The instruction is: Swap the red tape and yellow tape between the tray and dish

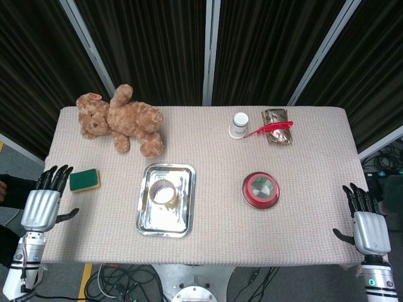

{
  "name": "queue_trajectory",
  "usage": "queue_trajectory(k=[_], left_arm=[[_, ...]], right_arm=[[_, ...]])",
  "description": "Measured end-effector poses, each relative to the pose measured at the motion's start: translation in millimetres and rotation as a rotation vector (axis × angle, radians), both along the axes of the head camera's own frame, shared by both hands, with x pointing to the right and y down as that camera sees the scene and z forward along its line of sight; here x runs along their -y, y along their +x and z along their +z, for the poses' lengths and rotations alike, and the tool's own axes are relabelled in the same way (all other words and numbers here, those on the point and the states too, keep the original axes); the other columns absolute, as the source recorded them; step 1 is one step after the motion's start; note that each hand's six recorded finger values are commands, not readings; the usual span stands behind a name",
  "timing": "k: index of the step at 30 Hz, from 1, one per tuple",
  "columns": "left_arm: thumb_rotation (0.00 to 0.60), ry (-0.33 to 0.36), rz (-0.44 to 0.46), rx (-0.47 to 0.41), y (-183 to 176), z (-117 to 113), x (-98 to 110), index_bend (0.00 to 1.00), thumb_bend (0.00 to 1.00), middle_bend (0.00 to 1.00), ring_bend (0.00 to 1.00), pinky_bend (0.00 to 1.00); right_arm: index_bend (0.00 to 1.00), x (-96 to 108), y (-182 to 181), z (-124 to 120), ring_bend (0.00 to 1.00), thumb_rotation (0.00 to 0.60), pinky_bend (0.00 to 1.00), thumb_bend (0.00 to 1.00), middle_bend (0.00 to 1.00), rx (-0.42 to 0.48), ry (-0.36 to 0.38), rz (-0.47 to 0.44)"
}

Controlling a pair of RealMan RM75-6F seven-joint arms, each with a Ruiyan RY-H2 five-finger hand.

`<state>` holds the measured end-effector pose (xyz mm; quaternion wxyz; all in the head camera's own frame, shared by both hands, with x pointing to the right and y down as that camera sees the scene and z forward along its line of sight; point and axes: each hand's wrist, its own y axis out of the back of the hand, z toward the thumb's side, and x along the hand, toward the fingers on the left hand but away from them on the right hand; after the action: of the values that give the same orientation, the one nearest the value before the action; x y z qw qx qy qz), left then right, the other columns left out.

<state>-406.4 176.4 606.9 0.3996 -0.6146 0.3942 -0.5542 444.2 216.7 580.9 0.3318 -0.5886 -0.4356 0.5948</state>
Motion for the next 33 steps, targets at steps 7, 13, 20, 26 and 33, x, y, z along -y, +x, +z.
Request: queue_trajectory(k=[7, 13, 20, 26, 33], left_arm=[[0.600, -0.004, 0.002, -0.003, 1.1, 0.8, -1.5, 0.04, 0.08, 0.05, 0.00, 0.11], [0.600, -0.001, -0.001, -0.015, 1.7, 1.4, -0.2, 0.04, 0.08, 0.05, 0.00, 0.11], [0.600, -0.008, 0.007, -0.026, 2.7, 3.2, -1.8, 0.04, 0.08, 0.05, 0.00, 0.11], [0.600, -0.029, -0.008, -0.024, -1.7, 8.2, -5.8, 0.04, 0.08, 0.05, 0.00, 0.11], [0.600, -0.028, -0.011, -0.027, -3.9, 6.7, -6.1, 0.04, 0.08, 0.05, 0.00, 0.11]], right_arm=[[0.00, -1.4, -5.4, 2.4, 0.00, 0.600, 0.00, 0.00, 0.00, 0.026, -0.032, 0.000], [0.00, 6.7, -18.9, 3.4, 0.00, 0.600, 0.00, 0.00, 0.00, 0.040, -0.046, -0.031], [0.00, 32.9, -46.7, 12.1, 0.00, 0.600, 0.00, 0.00, 0.00, 0.024, -0.075, -0.117], [0.00, 67.9, -85.5, 33.8, 0.00, 0.600, 0.00, 0.01, 0.00, -0.010, -0.150, -0.239], [0.00, 91.3, -128.5, 62.0, 0.00, 0.600, 0.00, 0.01, 0.00, -0.052, -0.247, -0.333]])
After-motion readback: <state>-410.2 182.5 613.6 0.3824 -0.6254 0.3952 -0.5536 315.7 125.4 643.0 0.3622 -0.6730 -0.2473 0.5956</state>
